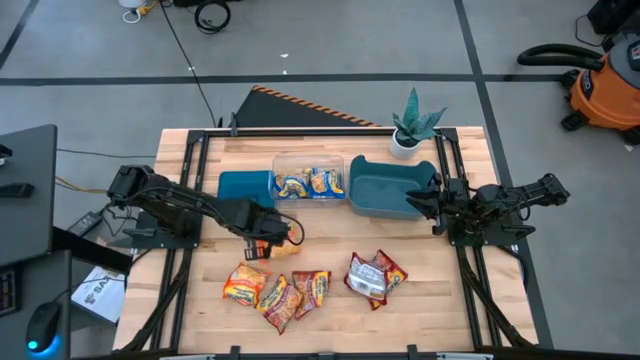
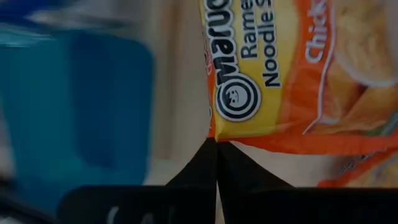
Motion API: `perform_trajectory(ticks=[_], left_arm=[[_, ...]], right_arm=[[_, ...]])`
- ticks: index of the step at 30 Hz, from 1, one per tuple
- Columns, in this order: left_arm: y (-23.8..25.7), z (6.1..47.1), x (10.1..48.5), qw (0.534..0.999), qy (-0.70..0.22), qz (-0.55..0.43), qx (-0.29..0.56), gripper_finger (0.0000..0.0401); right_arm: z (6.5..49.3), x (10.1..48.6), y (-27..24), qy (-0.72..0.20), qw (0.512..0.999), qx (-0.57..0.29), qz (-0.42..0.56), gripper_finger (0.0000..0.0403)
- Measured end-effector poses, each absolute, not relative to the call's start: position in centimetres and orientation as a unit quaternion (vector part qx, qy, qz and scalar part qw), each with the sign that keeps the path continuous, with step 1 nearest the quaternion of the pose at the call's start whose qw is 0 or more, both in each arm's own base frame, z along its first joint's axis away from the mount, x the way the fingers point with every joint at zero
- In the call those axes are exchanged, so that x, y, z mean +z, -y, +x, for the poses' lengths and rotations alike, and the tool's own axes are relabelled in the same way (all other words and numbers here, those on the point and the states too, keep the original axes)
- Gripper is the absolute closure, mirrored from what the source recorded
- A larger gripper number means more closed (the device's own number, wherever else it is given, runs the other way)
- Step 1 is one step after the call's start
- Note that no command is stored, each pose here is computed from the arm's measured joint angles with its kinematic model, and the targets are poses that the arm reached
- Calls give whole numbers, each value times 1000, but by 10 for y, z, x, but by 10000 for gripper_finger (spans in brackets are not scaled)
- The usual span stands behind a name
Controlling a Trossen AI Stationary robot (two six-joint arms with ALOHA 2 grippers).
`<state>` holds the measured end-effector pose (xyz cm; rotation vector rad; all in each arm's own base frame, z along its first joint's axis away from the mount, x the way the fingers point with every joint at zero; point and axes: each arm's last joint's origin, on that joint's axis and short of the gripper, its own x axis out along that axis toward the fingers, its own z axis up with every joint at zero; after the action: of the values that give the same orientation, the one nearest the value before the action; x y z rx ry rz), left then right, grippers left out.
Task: Sort Maruchan noodles
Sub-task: Put the top orange noodle pack into the right blue bin
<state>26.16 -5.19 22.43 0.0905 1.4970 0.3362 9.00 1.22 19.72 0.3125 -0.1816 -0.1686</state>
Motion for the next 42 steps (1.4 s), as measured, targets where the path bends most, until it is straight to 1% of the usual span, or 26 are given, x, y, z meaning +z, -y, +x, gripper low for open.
perform_trajectory(ticks=[4,7,10,16,20,22,24,28,32,37,42], left_arm=[[51,263,254,710,-679,65,172,399],[48,258,275,695,-688,84,194,399],[47,256,289,688,-689,94,205,400],[47,256,305,695,-683,93,206,400],[48,259,313,711,-669,87,199,400],[50,263,317,728,-654,79,192,400],[52,271,319,756,-627,73,175,400],[56,289,323,811,-570,59,121,401],[56,305,328,853,-509,79,81,401],[41,327,339,899,-424,101,45,401],[12,353,351,944,-312,102,41,401]], right_arm=[[90,197,-12,90,980,-84,155,292],[90,197,-12,90,980,-84,155,292],[90,197,-12,90,980,-84,155,292],[90,197,-12,90,980,-84,155,292],[90,197,-12,90,980,-84,155,292],[90,197,-12,90,980,-84,155,292],[90,197,-12,90,980,-84,155,292],[90,197,-12,90,980,-84,155,292],[90,197,-12,90,980,-84,155,292],[90,197,-12,90,980,-84,155,292],[90,197,-12,90,980,-84,155,291]])
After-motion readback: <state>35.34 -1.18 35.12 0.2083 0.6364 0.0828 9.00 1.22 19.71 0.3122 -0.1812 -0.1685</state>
